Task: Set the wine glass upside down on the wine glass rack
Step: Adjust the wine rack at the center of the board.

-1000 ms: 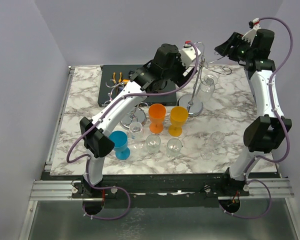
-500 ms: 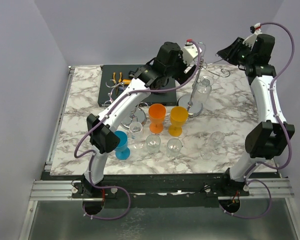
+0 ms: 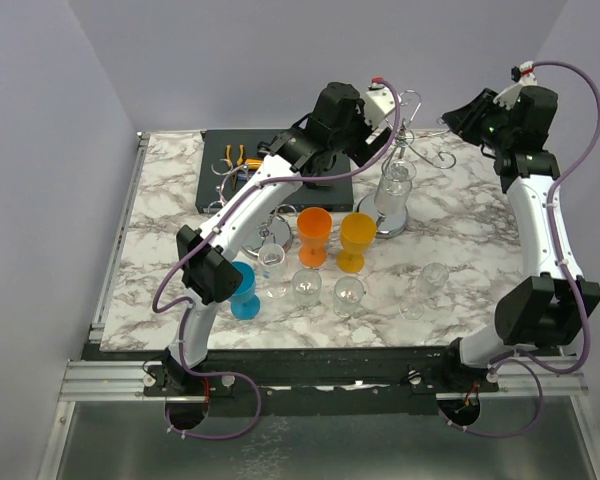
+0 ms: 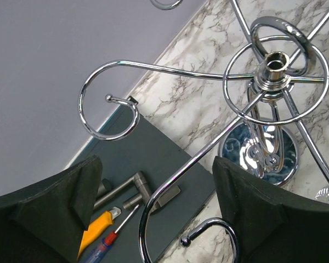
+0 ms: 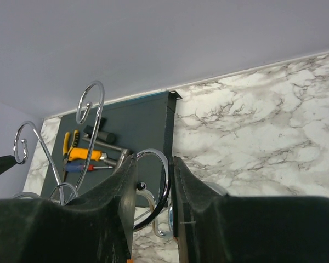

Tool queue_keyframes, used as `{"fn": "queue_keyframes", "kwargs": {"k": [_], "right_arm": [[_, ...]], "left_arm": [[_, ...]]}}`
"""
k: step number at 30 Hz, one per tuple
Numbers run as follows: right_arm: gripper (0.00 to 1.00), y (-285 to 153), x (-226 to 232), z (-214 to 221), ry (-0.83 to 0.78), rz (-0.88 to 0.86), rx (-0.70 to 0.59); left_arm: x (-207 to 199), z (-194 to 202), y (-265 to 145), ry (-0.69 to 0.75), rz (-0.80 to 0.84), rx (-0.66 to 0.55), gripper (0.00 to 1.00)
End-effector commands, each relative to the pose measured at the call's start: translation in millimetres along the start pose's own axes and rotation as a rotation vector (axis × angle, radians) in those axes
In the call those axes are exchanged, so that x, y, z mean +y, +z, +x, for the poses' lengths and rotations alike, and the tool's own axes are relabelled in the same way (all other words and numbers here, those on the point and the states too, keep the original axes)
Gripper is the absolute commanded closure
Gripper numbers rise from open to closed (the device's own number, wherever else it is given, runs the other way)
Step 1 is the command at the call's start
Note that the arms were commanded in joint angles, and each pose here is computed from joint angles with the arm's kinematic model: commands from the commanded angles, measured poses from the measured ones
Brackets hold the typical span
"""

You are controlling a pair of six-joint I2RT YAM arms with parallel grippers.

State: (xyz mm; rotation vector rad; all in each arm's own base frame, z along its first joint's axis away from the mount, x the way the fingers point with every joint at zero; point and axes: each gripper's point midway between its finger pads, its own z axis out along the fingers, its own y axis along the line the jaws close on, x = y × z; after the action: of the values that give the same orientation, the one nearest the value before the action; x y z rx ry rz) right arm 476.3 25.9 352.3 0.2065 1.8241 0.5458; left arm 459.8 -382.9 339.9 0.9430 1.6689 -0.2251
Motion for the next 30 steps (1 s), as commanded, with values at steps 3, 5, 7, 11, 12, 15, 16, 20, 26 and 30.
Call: {"fn": "queue_keyframes", "kwargs": {"k": [3,5,7,11,12,15,16,20,26,30], "right_arm": [[0.9,-26.0,-7.7,-1.1,-0.048,0.086,-0.061],[0.9,-34.0,-10.9,-1.3,-0.051,0.115,-0.08],[0.91,-40.8,-14.0,-0.1,-0.053,0.138,-0.092],[0.91,-51.1,-16.6,2.5,-0.063,0.165,-0.099],[0.91,-53.1,-17.7,3.7,-0.064,0.174,-0.098],[0.91,-58.4,-24.4,7.4,-0.064,0.211,-0.096],[0.91,-59.6,-27.3,9.3,-0.067,0.226,-0.094],[0.87,-64.4,-41.3,12.7,-0.07,0.302,-0.089],[0.58,-69.6,-39.3,-11.8,-0.121,0.332,-0.122],[0.49,-69.7,-27.5,-33.8,-0.143,0.307,-0.151]], "left_arm": [[21.1,-10.3,0.3,0.01,-0.065,-0.03,0.11],[22.1,-12.1,2.2,0.02,-0.065,-0.037,0.11],[22.4,-12.2,6.0,0.023,-0.067,-0.04,0.11],[19.1,-15.8,8.4,0.013,-0.048,-0.056,0.11],[19.6,-17.3,8.4,0.011,-0.048,-0.061,0.11],[17.5,-22.0,8.0,0.003,-0.038,-0.075,0.11],[16.5,-22.7,7.7,0.0,-0.034,-0.077,0.11],[15.5,-32.2,0.0,-0.007,-0.023,-0.101,0.1],[20.7,-46.2,-27.1,-0.016,-0.03,-0.127,0.04],[23.7,-45.8,-42.7,-0.013,-0.041,-0.119,0.03]]}}
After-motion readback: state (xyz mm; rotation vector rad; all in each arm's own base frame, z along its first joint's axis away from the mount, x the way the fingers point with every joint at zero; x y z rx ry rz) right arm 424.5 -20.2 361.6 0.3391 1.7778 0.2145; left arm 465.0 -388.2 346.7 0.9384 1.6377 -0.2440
